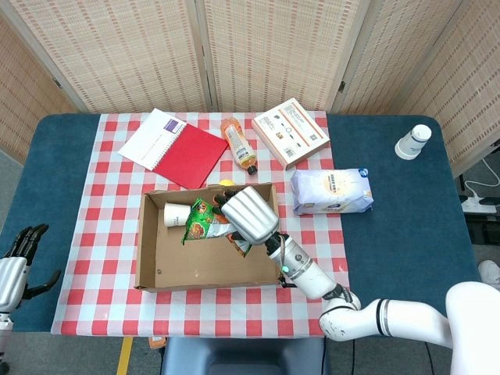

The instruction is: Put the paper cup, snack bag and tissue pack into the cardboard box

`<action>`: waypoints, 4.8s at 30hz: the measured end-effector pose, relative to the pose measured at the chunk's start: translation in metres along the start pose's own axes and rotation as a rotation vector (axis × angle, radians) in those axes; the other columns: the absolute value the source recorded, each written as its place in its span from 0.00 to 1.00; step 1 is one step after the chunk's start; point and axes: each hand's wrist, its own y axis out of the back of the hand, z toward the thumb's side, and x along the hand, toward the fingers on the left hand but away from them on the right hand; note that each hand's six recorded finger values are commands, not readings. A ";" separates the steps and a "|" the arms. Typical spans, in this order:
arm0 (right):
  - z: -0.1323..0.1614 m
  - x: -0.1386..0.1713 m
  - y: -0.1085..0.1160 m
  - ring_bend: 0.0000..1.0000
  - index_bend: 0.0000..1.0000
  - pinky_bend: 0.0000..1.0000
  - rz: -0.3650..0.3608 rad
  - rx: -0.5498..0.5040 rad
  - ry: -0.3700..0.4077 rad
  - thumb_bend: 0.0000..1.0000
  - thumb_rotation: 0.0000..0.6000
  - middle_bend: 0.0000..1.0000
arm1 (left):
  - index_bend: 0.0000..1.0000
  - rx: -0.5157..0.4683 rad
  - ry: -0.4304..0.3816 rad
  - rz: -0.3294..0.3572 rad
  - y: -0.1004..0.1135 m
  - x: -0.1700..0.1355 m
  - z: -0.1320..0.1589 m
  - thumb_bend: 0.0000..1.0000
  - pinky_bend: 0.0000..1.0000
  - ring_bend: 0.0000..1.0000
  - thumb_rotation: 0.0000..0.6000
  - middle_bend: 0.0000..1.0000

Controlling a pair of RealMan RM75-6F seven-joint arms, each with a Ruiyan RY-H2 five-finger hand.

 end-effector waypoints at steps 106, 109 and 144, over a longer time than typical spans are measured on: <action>-0.255 0.095 0.000 0.42 0.67 0.61 0.294 0.306 -0.555 0.00 1.00 0.42 | 0.06 -0.034 0.008 -0.018 -0.001 0.003 -0.003 0.30 0.28 0.00 1.00 0.04; -0.242 0.088 0.026 0.42 0.67 0.62 0.253 0.319 -0.541 0.00 1.00 0.42 | 0.06 -0.024 0.004 -0.022 -0.001 0.003 -0.002 0.30 0.28 0.00 1.00 0.04; 0.008 -0.008 -0.009 0.34 0.57 0.55 0.239 -0.145 -0.057 0.00 1.00 0.43 | 0.07 -0.007 0.016 -0.004 0.001 0.004 -0.006 0.30 0.28 0.00 1.00 0.04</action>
